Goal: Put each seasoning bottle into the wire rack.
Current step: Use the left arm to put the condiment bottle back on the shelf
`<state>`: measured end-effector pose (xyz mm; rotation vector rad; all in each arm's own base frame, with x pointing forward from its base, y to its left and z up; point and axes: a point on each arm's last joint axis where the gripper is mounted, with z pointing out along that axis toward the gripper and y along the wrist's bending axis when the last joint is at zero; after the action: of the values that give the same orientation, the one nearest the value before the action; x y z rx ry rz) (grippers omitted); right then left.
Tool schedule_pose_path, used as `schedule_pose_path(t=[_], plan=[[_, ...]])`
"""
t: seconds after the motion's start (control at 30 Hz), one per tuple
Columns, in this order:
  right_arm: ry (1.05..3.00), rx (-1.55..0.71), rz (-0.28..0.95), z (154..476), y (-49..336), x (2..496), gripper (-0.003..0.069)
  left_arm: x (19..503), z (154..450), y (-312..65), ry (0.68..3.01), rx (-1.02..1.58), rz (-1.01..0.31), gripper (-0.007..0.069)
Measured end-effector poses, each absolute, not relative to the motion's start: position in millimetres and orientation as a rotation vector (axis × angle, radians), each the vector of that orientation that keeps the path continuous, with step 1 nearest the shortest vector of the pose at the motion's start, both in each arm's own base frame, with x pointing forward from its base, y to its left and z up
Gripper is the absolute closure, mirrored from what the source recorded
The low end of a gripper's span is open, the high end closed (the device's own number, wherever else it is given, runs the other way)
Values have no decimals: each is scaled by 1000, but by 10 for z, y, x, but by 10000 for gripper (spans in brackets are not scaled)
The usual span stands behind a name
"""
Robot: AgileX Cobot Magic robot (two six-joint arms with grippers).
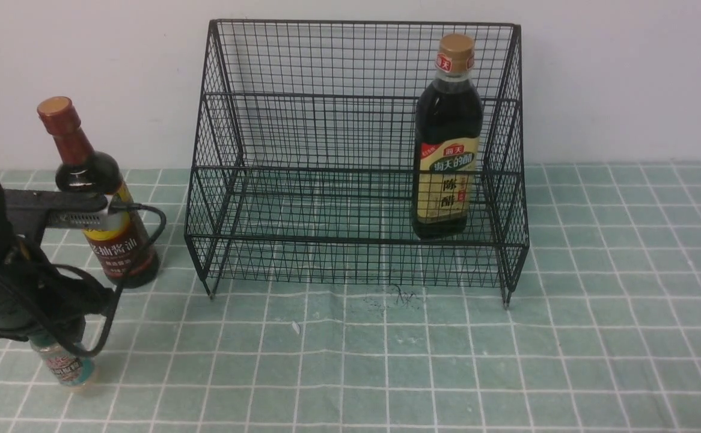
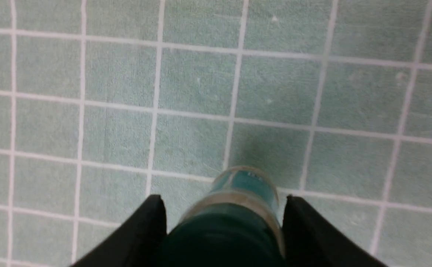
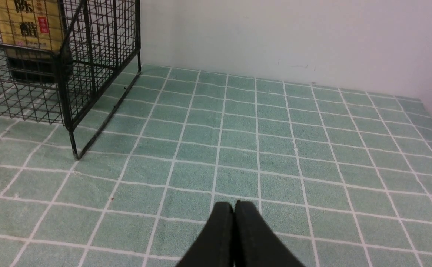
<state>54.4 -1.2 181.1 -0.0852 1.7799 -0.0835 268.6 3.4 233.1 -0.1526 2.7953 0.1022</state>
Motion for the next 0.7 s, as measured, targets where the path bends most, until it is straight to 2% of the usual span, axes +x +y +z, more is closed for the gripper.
schedule_pose_path(t=[0.1, 0.13, 0.17, 0.2, 0.23, 0.3, 0.37, 0.53, 0.7], plan=[[1780, -85, -84, 1811, -12, 544, 673, 2626, 2574, -14, 2758, -141, 21, 264], [1780, -85, -84, 1811, -12, 544, 673, 2565, 2791, -58, 2708, -110, -47, 264], [1780, -85, -84, 1811, -12, 544, 673, 2567, 2801, -64, 2708, -116, -58, 264], [1780, -85, -84, 1811, -12, 544, 673, 2518, 3008, -114, 2646, -85, -135, 264], [1780, -85, -84, 1811, -12, 544, 673, 2518, 3043, -128, 2636, -86, -157, 264], [1780, -85, -84, 1811, -12, 544, 673, 2488, 3305, -216, 2551, -38, -268, 264], [1780, -85, -84, 1811, -12, 544, 673, 2497, 3440, -295, 2504, 18, -310, 264], [1780, -85, -84, 1811, -12, 544, 673, 2621, 3603, -552, 2441, 153, -346, 264], [1780, -85, -84, 1811, -12, 544, 673, 2981, 3575, -855, 2460, 237, -273, 264]])
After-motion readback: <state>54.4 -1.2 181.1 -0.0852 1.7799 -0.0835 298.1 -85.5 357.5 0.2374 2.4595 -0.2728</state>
